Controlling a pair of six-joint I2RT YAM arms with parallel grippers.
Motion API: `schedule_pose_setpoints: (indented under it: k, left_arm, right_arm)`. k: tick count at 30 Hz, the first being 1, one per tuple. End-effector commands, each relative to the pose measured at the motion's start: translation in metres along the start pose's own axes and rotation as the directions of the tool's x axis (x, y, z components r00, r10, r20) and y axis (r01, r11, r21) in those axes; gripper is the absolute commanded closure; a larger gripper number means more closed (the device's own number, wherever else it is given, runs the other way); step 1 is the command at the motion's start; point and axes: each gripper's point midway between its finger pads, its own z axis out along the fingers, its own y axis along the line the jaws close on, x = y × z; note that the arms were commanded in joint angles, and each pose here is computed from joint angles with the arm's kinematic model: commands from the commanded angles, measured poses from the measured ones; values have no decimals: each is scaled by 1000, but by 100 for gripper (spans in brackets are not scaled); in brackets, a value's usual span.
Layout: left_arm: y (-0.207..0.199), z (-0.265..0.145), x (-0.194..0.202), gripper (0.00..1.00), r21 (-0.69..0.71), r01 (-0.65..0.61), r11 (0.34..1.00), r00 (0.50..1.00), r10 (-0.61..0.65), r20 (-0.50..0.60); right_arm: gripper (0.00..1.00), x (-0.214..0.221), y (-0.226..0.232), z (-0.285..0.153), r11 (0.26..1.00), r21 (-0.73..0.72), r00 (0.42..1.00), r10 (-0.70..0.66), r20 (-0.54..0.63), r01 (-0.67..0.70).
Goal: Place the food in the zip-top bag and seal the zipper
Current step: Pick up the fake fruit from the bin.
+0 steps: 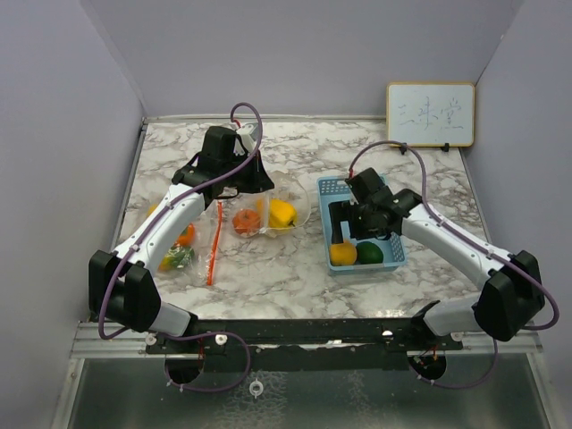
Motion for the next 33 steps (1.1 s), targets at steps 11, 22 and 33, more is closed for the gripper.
schedule_pose_setpoints:
  k: [11,22,33]
  left_arm:
    - [-13,-10,-8,100,30,-25,999,999,24,37]
    - [-11,-12,-6,100,21,-21,1000,999,20,39]
    - [-17,-9,-11,100,49,-15,999,999,12,49]
  right_arm:
    - [1,29,4,46,997,-69,997,-50,-66,46]
    - [39,19,-4,38,997,-16,996,-73,-45,72]
    - [43,-111,88,-61,912,-340,928,-97,360,228]
